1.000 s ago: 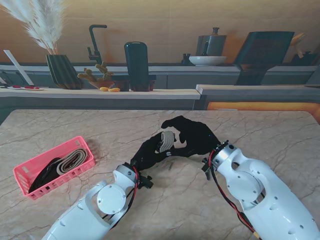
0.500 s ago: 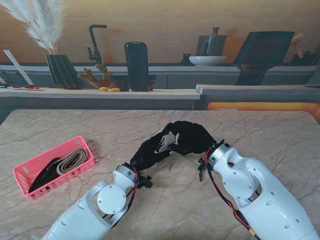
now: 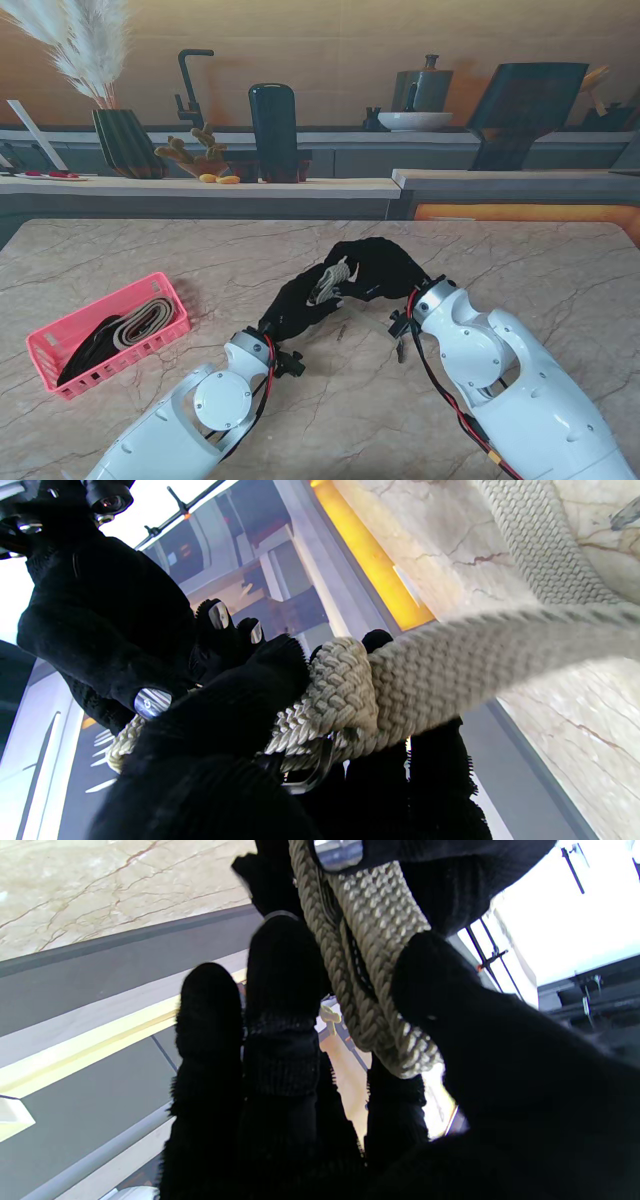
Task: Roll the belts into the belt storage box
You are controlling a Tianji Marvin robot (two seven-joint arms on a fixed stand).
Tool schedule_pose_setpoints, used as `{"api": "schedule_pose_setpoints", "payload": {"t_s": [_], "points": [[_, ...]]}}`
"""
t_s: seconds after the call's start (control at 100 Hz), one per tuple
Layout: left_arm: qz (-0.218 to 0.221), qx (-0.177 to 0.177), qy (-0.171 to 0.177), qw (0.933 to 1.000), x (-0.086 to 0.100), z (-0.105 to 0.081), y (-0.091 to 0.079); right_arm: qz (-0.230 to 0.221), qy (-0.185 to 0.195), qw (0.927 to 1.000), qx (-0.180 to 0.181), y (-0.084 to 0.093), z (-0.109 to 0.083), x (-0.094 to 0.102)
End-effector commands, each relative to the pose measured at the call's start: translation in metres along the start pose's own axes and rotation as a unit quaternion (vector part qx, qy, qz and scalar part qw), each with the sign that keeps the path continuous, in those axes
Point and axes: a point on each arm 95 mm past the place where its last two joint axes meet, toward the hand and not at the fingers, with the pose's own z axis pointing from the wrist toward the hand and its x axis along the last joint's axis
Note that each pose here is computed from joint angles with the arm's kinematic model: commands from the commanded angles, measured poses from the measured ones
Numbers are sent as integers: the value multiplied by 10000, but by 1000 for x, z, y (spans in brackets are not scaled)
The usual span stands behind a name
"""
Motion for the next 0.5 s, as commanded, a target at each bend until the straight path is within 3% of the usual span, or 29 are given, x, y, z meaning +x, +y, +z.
{"api": "schedule_pose_setpoints", "payload": {"t_s": [0.0,0.34,0.49], "points": [[-84,154,167,9997,10,4,-2,29,-42,10000,-54,-4,-3,1],[-469,-126,140,9987,8,2,-9,-537,543,9954,-574,25,-9,21],[-274,-190,78,9994,5,4,-12,-701,816,9917,-704,39,-13,35]]}}
